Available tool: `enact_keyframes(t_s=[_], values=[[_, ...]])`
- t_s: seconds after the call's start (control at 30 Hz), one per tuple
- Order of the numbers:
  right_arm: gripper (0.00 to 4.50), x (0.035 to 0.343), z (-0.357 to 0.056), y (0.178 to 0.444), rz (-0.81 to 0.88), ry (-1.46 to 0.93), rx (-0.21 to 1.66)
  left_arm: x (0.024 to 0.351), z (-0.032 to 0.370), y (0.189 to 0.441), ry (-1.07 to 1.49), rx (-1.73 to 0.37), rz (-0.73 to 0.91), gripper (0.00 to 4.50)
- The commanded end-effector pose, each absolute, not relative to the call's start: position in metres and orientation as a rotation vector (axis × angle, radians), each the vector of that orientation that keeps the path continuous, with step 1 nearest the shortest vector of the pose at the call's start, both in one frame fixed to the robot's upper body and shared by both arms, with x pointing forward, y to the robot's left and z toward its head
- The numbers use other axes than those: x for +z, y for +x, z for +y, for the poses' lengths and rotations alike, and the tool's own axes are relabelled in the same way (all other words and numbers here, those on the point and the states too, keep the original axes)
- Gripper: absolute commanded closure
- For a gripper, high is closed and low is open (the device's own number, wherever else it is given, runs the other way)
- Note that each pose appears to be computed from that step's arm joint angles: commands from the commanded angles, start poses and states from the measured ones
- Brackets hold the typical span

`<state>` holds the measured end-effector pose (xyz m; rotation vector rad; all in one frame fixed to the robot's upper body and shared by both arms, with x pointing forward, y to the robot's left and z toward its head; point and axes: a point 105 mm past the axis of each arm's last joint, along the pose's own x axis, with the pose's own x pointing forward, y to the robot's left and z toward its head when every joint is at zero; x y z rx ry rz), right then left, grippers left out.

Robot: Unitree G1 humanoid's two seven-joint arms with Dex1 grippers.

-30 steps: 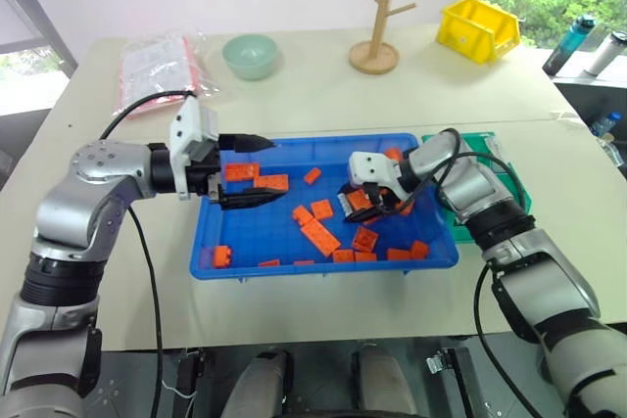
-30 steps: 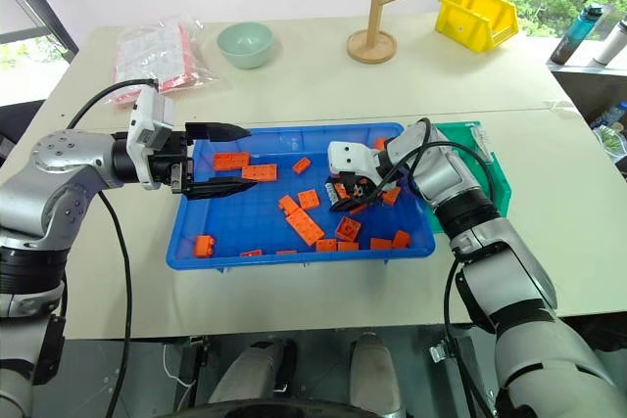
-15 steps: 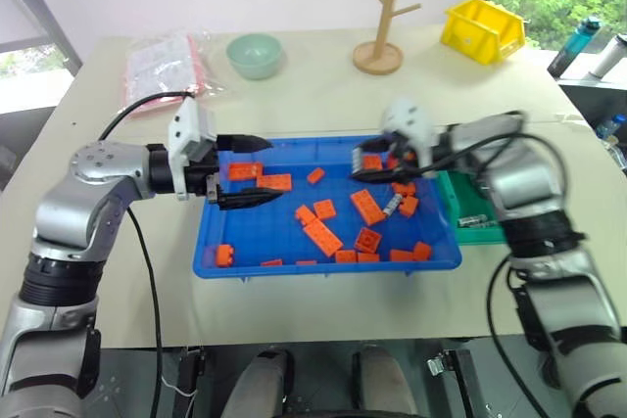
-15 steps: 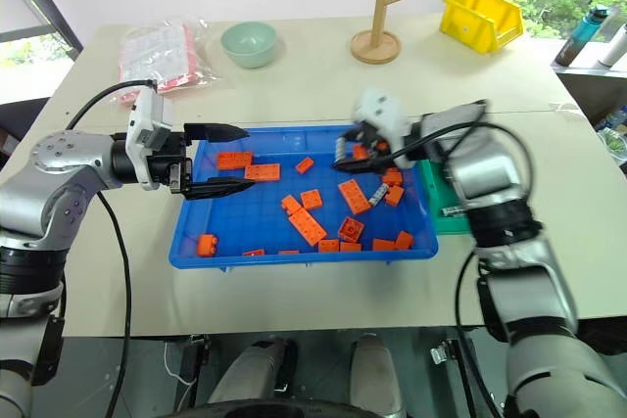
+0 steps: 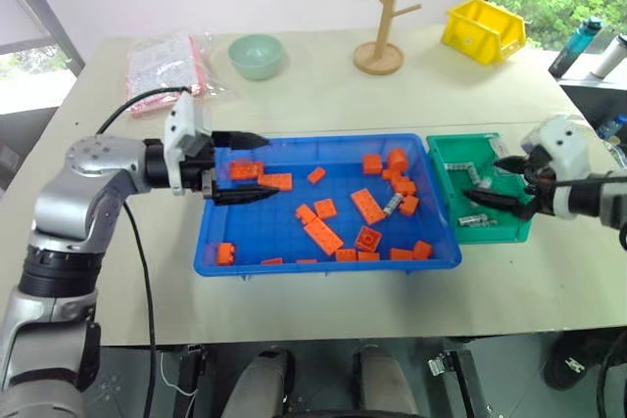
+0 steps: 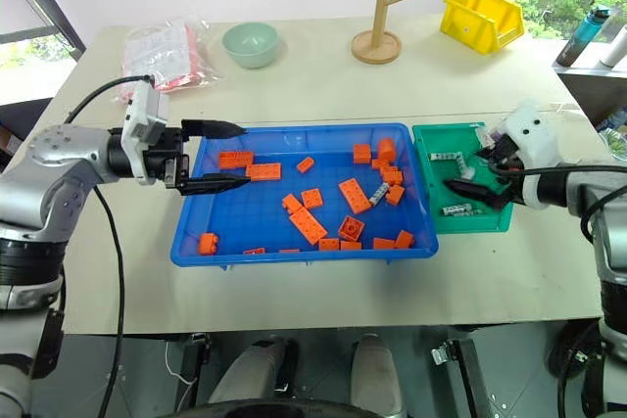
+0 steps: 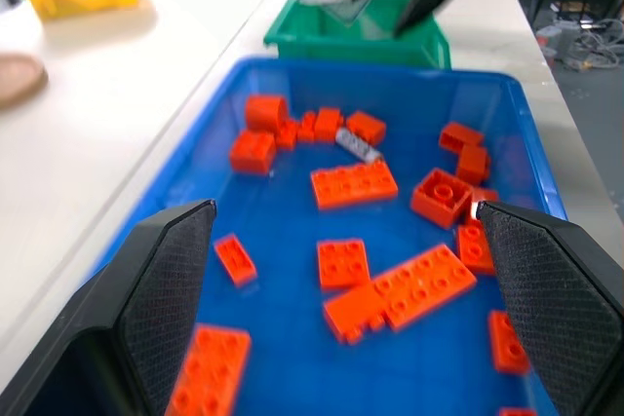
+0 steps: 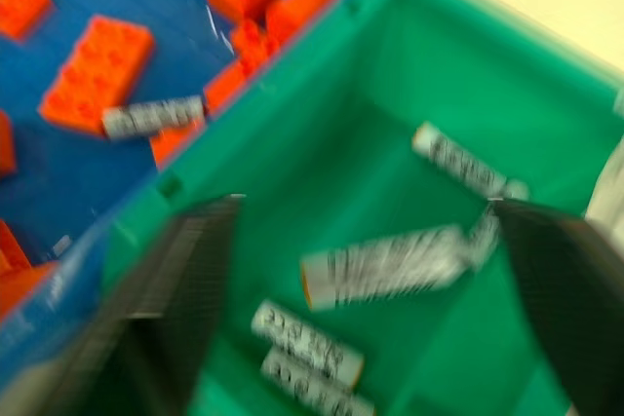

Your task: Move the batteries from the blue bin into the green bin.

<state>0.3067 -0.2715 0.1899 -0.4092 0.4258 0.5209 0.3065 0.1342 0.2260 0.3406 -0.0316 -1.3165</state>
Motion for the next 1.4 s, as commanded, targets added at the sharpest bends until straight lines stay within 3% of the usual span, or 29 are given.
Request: enact_keyframes(t_s=[0.03,0.23,0.43,0.57,1.2,1.4], values=[[0.04,0.216,-0.27,0.309,0.34,-0.491,0.497,0.232,0.133,0.307,0.362,-1.324,-0.058,0.0],[0.04,0.246,-0.222,0.313,0.233,-0.479,0.63,0.231,0.134,0.306,0.368,-1.321,-0.056,0.0],[0.04,0.222,-0.179,0.311,0.278,-0.536,0.771,0.231,0.135,0.305,0.369,-1.311,-0.057,0.0],[0.04,0.19,-0.162,0.311,0.341,-0.648,0.842,0.233,0.137,0.305,0.379,-1.298,-0.063,0.0],[0.04,0.169,-0.146,0.342,0.452,-1.075,1.364,0.237,0.138,0.305,0.378,-1.254,-0.091,0.0],[0.04,0.162,-0.153,0.362,0.474,-1.196,1.351,0.238,0.142,0.303,0.38,-1.229,-0.094,0.0]])
